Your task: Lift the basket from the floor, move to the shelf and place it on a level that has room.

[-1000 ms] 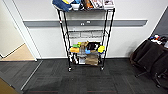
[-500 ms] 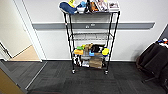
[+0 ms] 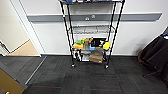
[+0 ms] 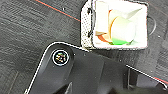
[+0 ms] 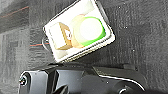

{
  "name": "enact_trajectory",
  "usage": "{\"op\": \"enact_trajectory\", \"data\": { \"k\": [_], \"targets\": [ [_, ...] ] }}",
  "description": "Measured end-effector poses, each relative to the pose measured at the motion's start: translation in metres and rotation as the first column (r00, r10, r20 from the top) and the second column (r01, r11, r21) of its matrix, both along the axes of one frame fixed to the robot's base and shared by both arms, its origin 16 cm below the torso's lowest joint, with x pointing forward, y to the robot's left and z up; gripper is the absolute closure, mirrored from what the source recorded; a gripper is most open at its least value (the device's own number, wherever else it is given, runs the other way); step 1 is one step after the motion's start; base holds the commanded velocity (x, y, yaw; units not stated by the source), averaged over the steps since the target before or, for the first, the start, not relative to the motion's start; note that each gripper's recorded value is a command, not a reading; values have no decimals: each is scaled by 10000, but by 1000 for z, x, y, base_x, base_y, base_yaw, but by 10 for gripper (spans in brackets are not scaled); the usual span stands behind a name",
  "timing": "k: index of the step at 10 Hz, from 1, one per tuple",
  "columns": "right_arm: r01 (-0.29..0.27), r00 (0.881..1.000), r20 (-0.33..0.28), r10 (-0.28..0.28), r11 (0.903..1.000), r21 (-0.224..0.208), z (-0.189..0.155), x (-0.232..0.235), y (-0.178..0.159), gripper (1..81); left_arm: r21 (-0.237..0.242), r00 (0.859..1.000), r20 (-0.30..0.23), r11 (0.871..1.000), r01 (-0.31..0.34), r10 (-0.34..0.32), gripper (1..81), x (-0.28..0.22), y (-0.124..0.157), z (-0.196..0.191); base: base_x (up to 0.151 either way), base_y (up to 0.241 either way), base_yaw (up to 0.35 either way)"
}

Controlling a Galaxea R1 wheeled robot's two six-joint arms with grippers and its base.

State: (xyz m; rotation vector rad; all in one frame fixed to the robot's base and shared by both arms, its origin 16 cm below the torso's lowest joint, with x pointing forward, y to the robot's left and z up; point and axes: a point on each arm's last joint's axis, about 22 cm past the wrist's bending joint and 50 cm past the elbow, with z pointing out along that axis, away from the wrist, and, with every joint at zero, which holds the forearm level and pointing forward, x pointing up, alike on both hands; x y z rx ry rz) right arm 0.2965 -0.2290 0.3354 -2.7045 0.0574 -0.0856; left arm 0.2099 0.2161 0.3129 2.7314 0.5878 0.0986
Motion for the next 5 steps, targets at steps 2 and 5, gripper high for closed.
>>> {"op": "enact_trajectory", "data": {
  "k": [2, 5],
  "targets": [
    [-52, 9993, -381, 46, 9998, -173, -22, 4, -11, 10, 10, 9999, -103, 10000, -2, 2, 10, 15, 1, -18, 0, 0, 0],
    [-183, 9986, -510, 169, 9995, -263, -41, 29, -14, 10, -21, 9998, -144, 9999, 124, -124, 10, 45, 1, -37, 0, 0, 0]
  ]
}}
